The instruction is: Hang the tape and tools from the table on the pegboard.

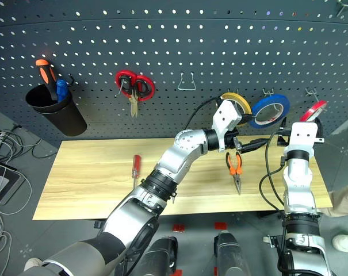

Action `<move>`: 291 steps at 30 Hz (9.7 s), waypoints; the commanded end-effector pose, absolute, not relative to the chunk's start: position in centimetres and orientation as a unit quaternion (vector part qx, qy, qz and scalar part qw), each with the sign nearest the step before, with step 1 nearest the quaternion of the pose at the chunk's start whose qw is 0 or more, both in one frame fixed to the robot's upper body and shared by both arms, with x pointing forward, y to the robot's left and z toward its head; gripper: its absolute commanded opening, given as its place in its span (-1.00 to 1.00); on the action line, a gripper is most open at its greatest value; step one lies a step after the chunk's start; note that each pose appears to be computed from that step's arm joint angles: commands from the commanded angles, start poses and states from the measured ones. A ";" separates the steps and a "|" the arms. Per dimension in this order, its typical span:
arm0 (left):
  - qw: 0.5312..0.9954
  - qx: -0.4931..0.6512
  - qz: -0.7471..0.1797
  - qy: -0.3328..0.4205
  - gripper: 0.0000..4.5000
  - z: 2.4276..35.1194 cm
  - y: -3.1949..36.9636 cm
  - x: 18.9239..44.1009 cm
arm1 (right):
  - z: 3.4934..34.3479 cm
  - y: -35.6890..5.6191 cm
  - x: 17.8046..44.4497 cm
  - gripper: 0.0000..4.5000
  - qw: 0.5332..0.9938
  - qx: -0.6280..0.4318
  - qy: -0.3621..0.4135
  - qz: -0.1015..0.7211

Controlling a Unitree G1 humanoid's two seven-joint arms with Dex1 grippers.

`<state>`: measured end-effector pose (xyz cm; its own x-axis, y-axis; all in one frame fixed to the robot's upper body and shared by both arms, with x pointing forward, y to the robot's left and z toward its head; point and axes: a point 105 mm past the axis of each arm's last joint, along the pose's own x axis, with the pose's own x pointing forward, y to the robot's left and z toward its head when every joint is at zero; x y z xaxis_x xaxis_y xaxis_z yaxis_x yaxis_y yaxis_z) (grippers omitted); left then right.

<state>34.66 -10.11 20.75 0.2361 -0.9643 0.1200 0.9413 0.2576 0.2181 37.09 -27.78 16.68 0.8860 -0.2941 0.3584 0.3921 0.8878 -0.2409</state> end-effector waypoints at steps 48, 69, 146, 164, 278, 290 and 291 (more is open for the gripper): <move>0.891 0.079 -0.440 0.081 1.00 8.2 7.4 27.6 | 7.5 -15.6 31.0 0.99 0.977 -0.044 0.187 0.095; 0.889 0.074 -0.446 0.076 1.00 8.9 6.8 28.0 | 7.3 -15.7 37.5 0.99 0.976 -0.062 0.198 0.061; 0.953 -0.004 -0.251 -0.170 1.00 24.9 7.4 36.0 | 35.0 -5.5 37.5 0.34 0.900 0.016 -0.421 0.112; 0.947 -0.005 -0.272 -0.172 1.00 25.0 6.1 37.3 | 31.1 -6.1 40.8 0.34 0.914 0.004 -0.404 0.043; 0.955 0.171 -0.129 0.207 -0.74 4.5 8.0 33.3 | 14.4 -8.2 26.9 1.00 0.832 -0.131 -0.105 0.529; 0.959 0.174 -0.112 0.194 -0.74 5.3 8.8 33.8 | 14.2 -8.1 27.2 1.00 0.829 -0.135 -0.108 0.532; 0.959 0.174 -0.112 0.192 -0.74 5.4 8.9 33.8 | 14.3 -8.2 27.2 1.00 0.829 -0.136 -0.109 0.531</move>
<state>33.80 8.23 4.94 0.8874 -0.1770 -0.4257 0.3111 0.9113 0.2697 27.57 -8.33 13.66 0.4295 0.9030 0.0095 -0.8549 0.4100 -0.3178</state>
